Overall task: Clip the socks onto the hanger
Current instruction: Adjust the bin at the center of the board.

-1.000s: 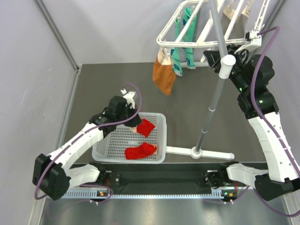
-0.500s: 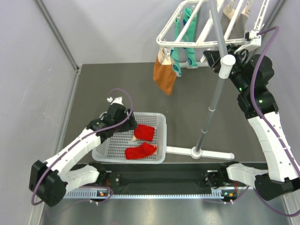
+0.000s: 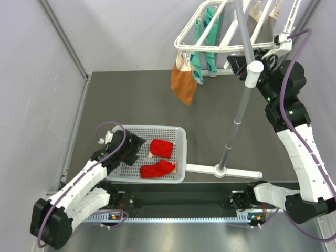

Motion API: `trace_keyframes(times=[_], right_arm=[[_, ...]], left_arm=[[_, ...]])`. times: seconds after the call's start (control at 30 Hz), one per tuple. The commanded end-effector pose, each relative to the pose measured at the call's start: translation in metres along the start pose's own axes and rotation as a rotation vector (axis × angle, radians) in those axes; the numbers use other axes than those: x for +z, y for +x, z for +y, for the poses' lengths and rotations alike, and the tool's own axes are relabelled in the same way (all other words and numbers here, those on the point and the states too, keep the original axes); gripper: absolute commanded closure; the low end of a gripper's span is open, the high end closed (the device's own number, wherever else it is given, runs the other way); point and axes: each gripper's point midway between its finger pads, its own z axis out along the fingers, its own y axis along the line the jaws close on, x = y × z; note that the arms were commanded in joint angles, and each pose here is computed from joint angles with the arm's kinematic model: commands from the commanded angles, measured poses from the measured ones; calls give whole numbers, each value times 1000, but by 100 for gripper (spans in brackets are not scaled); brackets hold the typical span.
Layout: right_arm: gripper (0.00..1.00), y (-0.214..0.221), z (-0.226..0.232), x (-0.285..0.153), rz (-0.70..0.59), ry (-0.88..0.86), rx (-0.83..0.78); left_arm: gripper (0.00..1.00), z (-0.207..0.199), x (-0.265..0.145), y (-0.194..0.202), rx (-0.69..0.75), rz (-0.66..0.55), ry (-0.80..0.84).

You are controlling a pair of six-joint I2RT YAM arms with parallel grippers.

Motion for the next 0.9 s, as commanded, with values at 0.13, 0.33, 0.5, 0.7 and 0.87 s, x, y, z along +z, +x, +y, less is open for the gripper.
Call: trace_keyframes(times=[0.13, 0.33, 0.5, 0.7, 0.87], right_arm=[[100, 35, -1, 0, 132, -22, 17], [100, 36, -3, -1, 135, -14, 10], [100, 35, -4, -1, 131, -9, 6], [100, 38, -5, 0, 136, -8, 8], [100, 39, -5, 2, 135, -12, 13]], left_arm=[[6, -16, 15, 20, -495, 183, -50], [18, -16, 17, 32, -527, 256, -190], [30, -24, 7, 6, -486, 125, -160], [28, -45, -33, -54, -274, -144, -156], [30, -46, -49, -68, -213, -252, -157]])
